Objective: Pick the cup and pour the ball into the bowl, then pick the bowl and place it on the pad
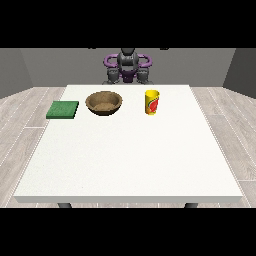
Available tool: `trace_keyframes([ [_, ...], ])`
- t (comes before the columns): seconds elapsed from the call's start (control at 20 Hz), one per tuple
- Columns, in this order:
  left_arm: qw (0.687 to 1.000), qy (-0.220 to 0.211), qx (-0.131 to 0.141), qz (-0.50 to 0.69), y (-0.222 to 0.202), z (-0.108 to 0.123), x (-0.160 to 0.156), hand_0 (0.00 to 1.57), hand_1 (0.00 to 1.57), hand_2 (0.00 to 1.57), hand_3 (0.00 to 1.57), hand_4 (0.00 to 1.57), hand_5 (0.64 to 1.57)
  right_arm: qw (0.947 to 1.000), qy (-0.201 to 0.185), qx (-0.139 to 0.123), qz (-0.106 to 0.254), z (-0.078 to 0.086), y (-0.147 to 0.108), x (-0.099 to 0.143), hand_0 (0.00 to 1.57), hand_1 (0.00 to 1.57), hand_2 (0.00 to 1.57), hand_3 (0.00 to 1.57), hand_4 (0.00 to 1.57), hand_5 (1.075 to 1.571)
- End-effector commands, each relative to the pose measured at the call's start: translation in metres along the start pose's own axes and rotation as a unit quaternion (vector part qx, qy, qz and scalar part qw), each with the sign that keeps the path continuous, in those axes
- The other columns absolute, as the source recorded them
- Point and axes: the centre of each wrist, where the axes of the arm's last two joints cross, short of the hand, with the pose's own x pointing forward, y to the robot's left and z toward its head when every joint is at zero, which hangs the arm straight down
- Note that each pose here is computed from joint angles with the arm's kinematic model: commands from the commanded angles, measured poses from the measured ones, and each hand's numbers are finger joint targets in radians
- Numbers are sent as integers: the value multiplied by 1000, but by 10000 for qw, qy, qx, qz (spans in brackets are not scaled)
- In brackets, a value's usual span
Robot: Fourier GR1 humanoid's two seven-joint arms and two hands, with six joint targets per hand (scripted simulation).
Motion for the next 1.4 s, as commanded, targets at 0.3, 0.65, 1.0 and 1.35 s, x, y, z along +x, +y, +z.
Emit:
trace_keyframes([
  [0.3, 9939, -1095, -100, 47, -33, -9, 67, 0, 0, 0, 0, 591, 1557, 9944, -1045, -23, -169, 10, 10, 63, 0, 0, 0, 0, 760, 1549],
  [0.65, 9749, -2198, 21, -364, -30, -42, 53, 0, 0, 0, 0, 548, 1526, 9785, -2033, 277, -202, -9, 28, 64, 0, 0, 0, 87, 712, 1545],
  [1.0, 9639, -2613, 245, -461, -11, -55, 1, 0, 0, 0, 0, 481, 1483, 9715, -2338, 332, -220, -15, -13, 50, 0, 0, 0, 0, 685, 1548],
  [1.35, 9788, -1929, -43, -681, 9, -70, -56, 0, 0, 0, 0, 0, 1451, 9763, -2148, 136, -219, -22, -30, 44, 0, 0, 0, 0, 667, 1559],
])
